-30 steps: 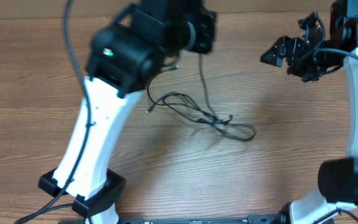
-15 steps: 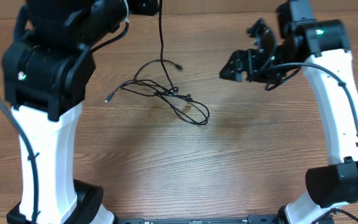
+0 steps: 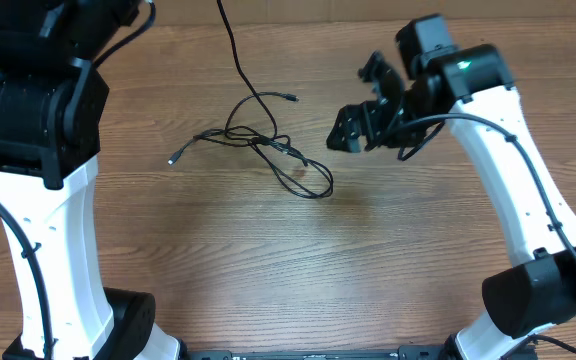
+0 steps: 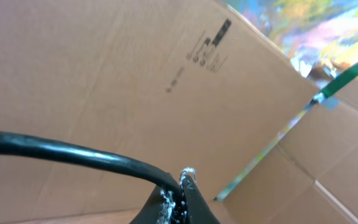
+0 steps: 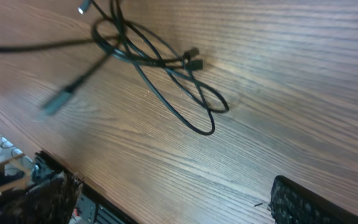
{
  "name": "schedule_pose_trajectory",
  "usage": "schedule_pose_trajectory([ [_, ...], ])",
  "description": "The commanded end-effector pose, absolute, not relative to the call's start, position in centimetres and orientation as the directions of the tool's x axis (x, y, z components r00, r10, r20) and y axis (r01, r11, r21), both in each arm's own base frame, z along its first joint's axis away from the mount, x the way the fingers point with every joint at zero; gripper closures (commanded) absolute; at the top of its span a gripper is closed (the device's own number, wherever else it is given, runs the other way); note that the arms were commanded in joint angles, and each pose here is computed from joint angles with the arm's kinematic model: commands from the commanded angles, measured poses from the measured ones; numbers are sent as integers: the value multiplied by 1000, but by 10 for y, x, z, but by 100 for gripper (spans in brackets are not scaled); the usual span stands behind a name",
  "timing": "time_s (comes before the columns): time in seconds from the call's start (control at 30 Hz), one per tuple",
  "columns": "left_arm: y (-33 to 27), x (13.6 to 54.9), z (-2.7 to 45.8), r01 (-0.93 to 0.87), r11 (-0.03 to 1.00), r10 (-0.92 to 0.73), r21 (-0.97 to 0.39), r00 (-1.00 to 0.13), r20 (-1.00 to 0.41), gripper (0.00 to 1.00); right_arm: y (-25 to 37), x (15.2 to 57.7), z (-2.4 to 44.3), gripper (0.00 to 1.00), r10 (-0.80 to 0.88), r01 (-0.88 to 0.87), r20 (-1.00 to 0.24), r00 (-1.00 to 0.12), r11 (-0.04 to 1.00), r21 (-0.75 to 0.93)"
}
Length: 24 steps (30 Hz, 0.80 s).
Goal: Untangle cables
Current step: 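Lift the grasped cable with the left gripper and pull it toward the upper left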
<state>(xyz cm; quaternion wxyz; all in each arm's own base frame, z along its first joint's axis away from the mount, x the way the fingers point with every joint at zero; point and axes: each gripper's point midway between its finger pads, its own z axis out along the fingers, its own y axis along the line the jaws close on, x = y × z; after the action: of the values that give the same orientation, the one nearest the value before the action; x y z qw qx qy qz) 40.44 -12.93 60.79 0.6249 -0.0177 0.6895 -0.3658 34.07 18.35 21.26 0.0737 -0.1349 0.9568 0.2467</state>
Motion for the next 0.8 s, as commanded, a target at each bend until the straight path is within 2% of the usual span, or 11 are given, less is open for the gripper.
schedule_pose_trajectory([
  [0.0, -123, 384, 631, 465, 703, -520, -539, -181, -835, 96, 196, 332, 196, 3, -266, -327, -194, -944, 830, 452],
  [0.3, -123, 378, 630, 466, 695, -519, -548, -201, -831, 96, 243, 330, 147, 4, -361, -455, -282, -889, 768, 451],
  [0.53, -125, 378, 613, 439, 696, -504, -568, -265, -822, 96, 254, 340, 105, 26, -312, -449, -347, -885, 771, 452],
  [0.6, -125, 378, 605, 424, 712, -482, -559, -283, -829, 96, 254, 347, 100, 52, -303, -459, -382, -873, 776, 433],
  [0.63, -123, 379, 603, 418, 719, -476, -555, -285, -832, 96, 251, 351, 98, 69, -298, -456, -391, -871, 789, 412],
  [0.7, -118, 380, 598, 400, 727, -476, -558, -292, -830, 96, 241, 360, 95, 92, -260, -408, -389, -884, 836, 367],
  [0.73, -116, 381, 597, 393, 730, -477, -560, -294, -828, 96, 234, 363, 92, 96, -240, -379, -384, -892, 860, 342],
  [0.77, -113, 381, 595, 384, 733, -478, -562, -296, -827, 96, 226, 365, 90, 96, -216, -344, -375, -902, 884, 316],
])
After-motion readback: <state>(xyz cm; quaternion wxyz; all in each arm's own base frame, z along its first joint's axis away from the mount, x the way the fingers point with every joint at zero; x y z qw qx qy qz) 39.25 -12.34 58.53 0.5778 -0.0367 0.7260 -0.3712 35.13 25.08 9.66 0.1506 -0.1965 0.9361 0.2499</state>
